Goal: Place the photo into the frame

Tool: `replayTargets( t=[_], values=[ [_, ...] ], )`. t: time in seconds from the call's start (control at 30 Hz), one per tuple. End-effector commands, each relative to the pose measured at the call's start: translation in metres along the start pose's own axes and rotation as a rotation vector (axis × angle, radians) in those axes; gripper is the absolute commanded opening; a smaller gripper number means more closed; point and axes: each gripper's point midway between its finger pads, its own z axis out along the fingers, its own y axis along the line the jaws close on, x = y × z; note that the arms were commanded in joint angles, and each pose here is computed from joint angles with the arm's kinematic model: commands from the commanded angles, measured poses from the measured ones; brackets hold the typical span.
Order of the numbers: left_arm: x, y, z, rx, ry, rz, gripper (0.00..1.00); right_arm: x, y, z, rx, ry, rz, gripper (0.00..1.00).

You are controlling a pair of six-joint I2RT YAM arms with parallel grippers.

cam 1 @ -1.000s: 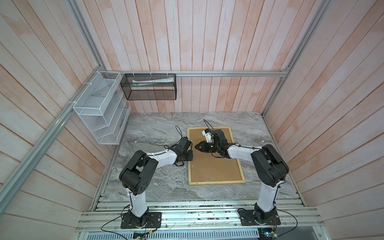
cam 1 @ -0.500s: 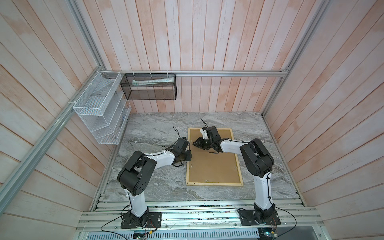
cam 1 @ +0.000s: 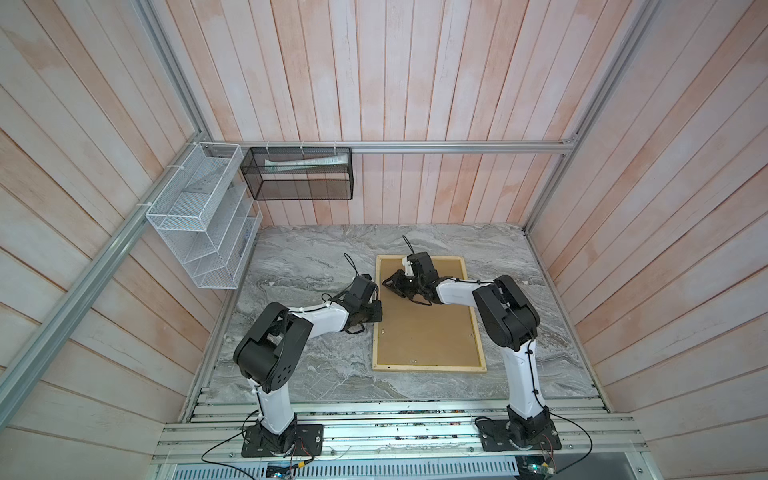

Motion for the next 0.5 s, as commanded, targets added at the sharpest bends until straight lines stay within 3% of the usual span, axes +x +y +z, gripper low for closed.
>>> replayTargets(
  t=[0.0, 0.47],
  values=[
    [0.056, 0.004, 0.01, 0.033, 0.186, -0.006, 0.09, 0.007, -0.043, 0.013, 0.088, -0.027, 0.159, 0.27],
    [0.059, -0.017, 0.012, 0.114, 0.195, 0.013, 0.09, 0.017, -0.056, 0.037, 0.094, -0.112, 0.457, 0.27]
  ],
)
